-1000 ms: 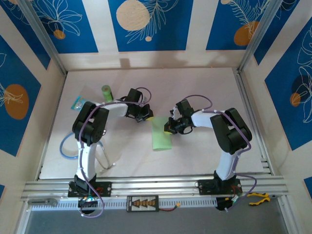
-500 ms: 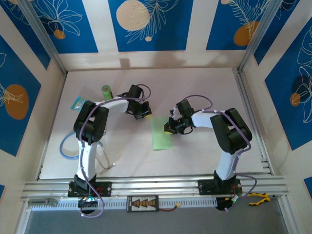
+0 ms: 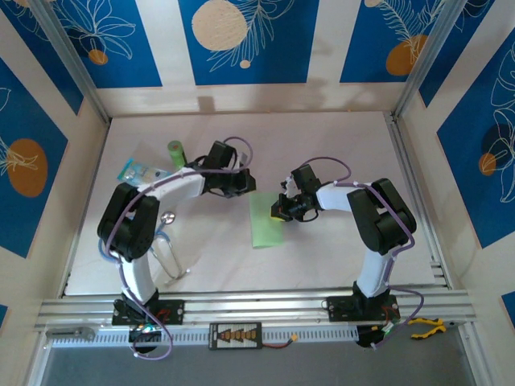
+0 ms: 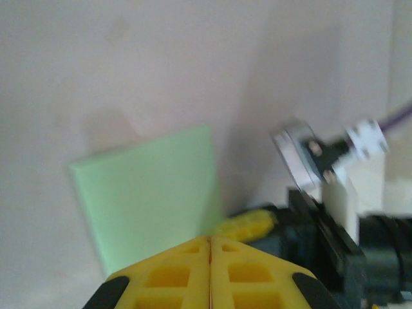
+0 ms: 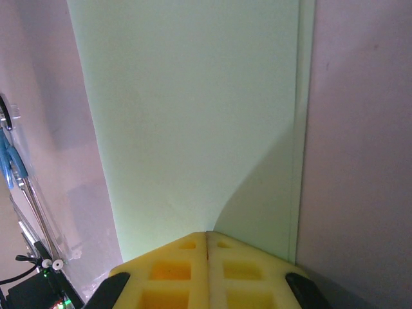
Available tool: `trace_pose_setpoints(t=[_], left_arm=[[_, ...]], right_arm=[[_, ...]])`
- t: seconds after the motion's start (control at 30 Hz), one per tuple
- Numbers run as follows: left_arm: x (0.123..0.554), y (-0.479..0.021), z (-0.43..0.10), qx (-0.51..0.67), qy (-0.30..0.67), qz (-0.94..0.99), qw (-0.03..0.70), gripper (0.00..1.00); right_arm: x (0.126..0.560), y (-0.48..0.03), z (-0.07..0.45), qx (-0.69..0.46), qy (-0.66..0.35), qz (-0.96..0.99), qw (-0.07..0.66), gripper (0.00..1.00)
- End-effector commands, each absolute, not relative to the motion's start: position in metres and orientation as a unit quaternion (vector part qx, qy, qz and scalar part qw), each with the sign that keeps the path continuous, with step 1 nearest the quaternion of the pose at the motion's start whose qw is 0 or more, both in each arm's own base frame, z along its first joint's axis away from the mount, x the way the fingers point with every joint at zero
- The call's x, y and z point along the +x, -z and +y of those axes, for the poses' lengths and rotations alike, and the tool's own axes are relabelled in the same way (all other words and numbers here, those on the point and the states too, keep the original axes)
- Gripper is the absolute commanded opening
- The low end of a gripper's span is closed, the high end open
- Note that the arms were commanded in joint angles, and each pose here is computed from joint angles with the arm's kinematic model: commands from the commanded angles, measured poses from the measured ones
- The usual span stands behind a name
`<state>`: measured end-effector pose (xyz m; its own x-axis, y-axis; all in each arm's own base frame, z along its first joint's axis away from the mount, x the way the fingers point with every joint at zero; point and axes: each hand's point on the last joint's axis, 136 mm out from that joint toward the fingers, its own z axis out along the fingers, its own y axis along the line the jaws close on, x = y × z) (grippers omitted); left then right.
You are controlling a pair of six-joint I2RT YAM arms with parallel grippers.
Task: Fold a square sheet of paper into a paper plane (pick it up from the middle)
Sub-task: First fold the square sheet of paper in half at the center of the table.
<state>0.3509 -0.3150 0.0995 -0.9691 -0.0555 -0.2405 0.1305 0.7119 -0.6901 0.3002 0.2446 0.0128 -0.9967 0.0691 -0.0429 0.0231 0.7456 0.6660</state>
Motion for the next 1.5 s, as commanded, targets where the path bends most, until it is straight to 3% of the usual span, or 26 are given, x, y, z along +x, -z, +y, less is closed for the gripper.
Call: trace_pose_setpoints(t=[0.0, 0.47, 0.67, 0.97, 1.47], left_arm=[[0.319, -0.085, -0.334, 0.037, 0.425, 0.901, 0.075, 0.08], [0.270, -0.001, -0.297, 0.016, 0.361, 0.932, 0.021, 0.08], [0.269, -0.012, -0.288, 0.021, 0.348, 0.936, 0.040, 0.09], [0.265, -0.057, -0.318, 0.032, 0.412, 0.909, 0.050, 0.12], [0.232, 0.008, -0.293, 0.011, 0.363, 0.932, 0.011, 0.10]], right_arm=[[0.267, 0.028, 0.210, 0.072, -0.272, 0.959, -0.030, 0.00], [0.261, 0.033, 0.207, 0.074, -0.268, 0.960, -0.035, 0.00], [0.260, 0.034, 0.206, 0.075, -0.267, 0.960, -0.035, 0.00], [0.261, 0.031, 0.206, 0.077, -0.267, 0.960, -0.032, 0.00], [0.257, 0.038, 0.201, 0.084, -0.261, 0.961, -0.037, 0.00]])
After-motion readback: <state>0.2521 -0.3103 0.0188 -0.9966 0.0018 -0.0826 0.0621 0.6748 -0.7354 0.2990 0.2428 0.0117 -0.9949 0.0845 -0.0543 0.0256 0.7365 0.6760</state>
